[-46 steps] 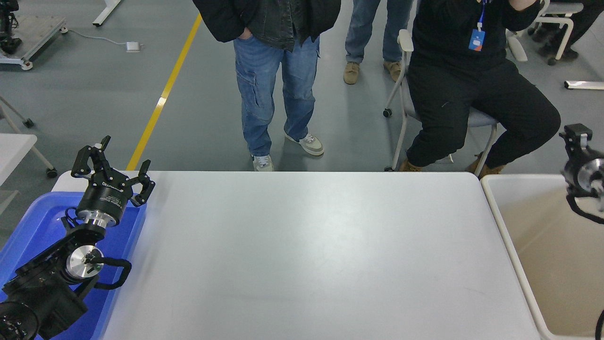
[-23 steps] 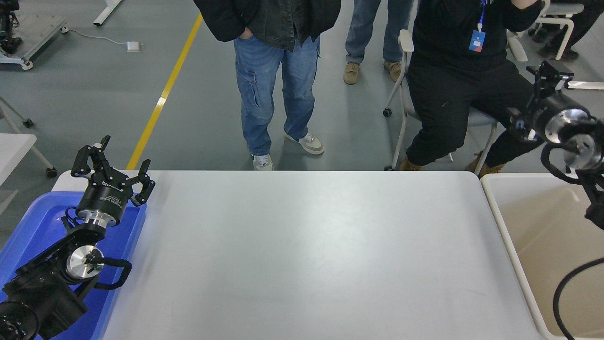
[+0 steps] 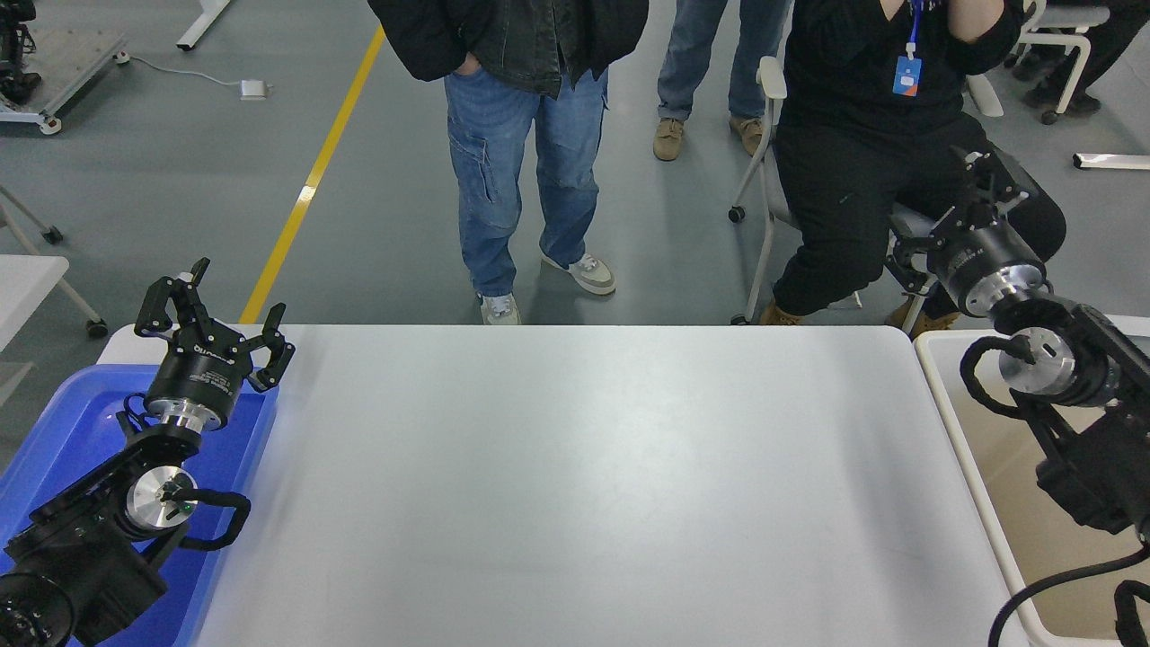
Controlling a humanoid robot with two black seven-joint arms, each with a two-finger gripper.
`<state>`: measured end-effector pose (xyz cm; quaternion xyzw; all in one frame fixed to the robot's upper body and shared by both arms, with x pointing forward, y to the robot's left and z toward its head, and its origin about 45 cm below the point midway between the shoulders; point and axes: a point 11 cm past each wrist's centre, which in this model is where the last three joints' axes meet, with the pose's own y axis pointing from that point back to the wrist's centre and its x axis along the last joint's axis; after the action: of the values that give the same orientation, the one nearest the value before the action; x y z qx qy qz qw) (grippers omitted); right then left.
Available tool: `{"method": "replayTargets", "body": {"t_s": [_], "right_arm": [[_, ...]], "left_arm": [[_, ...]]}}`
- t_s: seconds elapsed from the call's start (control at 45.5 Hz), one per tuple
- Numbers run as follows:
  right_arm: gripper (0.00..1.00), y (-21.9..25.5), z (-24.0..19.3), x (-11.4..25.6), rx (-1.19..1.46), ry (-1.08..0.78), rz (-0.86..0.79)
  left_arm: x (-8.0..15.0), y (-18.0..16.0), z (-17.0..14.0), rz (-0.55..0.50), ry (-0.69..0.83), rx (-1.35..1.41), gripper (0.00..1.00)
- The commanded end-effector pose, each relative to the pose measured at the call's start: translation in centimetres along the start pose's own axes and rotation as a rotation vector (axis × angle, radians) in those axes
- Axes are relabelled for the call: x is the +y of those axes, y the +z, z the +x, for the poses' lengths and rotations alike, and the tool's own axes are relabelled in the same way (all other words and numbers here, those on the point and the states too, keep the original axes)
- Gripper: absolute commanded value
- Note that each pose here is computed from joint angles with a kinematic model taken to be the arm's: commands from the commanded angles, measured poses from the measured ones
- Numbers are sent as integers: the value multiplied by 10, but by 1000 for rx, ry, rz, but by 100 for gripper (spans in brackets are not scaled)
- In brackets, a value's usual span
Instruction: Clean the table surface
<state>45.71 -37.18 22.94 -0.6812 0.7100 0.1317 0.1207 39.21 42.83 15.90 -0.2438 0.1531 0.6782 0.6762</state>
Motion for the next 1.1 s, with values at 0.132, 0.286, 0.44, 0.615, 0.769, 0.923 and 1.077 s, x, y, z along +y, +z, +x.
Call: {"method": "replayTargets", "body": {"t_s": [0.132,0.286,0.44,0.615,0.769,0.923,1.077], "right_arm": [[98,62,17,42,-49,46,64],[98,85,28,52,-25,81,13],[98,99,32,59,18,78,-25],[98,91,27,54,13,67,12],[98,83,24,50,4,62,46],[98,73,18,42,4,48,68],[98,61,14,34,9,37,93]], "left_arm": [[0,0,0,0,0,0,100],[0,0,0,0,0,0,100],[0,0,0,-1,1,0,100],[0,0,0,-1,1,0,100],[0,0,0,0,-1,1,100],[0,0,0,0,0,0,100],[0,0,0,0,-1,1,100]]}}
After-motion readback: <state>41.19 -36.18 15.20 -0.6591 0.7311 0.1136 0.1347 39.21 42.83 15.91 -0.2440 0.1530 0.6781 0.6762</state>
